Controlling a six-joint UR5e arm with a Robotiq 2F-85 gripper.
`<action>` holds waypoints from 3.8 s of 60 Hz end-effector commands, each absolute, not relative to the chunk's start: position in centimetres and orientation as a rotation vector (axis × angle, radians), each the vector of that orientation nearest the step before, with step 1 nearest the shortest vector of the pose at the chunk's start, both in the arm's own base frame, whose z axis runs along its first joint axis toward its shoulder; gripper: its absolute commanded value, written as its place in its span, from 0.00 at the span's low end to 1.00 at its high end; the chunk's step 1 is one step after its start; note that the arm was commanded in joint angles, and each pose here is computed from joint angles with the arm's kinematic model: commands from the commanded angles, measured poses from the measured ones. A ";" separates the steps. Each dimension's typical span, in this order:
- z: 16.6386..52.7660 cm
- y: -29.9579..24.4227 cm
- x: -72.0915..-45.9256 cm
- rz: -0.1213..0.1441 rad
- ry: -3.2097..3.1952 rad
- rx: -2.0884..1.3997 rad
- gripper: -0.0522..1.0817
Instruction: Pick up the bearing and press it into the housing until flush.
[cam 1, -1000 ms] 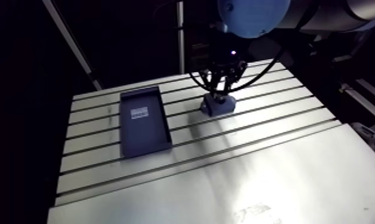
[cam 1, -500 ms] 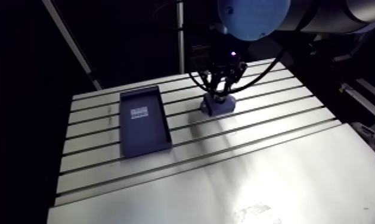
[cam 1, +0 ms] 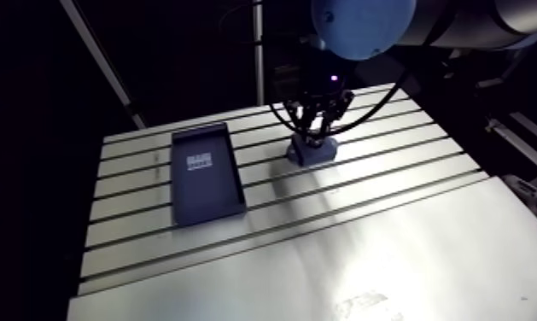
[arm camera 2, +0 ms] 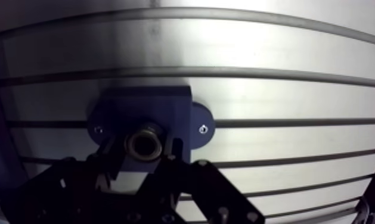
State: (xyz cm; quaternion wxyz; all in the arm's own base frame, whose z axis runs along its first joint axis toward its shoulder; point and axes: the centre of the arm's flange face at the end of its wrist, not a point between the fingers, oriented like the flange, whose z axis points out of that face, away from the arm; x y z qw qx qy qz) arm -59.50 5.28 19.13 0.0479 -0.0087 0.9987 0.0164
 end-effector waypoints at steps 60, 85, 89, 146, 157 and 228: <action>18.3 5.3 -59.2 0.041 3.028 -0.024 0.71; 18.6 5.5 -59.4 0.057 3.051 -0.021 0.52; 18.7 5.7 -59.5 0.059 3.053 -0.016 0.12; 23.1 6.1 -59.6 0.077 3.058 0.016 0.50; 22.6 5.9 -59.4 0.025 3.033 0.025 0.80; 20.0 5.9 -59.8 0.022 3.027 0.023 0.96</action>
